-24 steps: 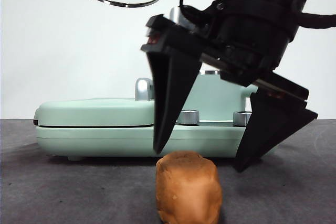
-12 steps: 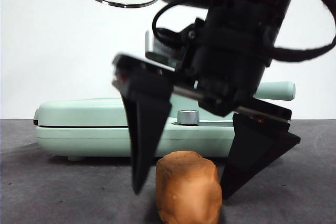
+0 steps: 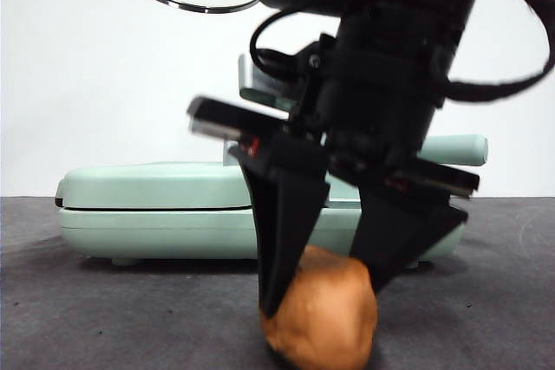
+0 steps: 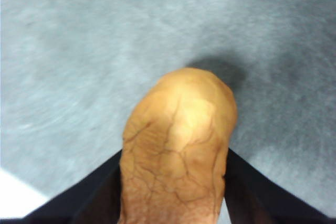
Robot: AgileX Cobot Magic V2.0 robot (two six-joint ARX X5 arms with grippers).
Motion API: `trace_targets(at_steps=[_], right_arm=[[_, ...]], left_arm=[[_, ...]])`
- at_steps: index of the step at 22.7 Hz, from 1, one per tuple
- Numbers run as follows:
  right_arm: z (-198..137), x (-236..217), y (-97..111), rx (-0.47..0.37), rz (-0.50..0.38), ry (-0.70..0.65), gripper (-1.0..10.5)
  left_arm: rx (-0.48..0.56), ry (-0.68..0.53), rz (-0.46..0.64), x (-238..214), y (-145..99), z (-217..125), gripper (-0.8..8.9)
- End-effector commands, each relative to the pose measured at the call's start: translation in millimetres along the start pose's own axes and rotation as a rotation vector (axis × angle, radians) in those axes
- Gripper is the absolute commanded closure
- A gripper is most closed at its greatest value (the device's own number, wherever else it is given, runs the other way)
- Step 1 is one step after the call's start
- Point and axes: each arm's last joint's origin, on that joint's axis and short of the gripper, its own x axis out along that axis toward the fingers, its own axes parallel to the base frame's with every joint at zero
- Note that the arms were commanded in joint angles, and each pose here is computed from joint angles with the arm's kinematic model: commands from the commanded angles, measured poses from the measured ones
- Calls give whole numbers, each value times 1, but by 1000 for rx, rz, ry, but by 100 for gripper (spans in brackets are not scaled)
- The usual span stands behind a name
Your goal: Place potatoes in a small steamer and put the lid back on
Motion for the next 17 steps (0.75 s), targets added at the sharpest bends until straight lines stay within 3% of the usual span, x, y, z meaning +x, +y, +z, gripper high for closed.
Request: trace_targets(at_steps=[1,7,11,17], right_arm=[[20,-18,6,-80,13,-12,757],[87,-100,-9,-177,18,-150,757],[139,-152,-39,-129,-33,-259,757],[194,-164,-69,-74,-77,-314,757]], left_arm=[[23,-57,16,-10,2,9,798],[7,-58,43,-13,11,8,798],[1,-59,54,-14,15,7,798],[0,-57,53,-14,15,7,798]])
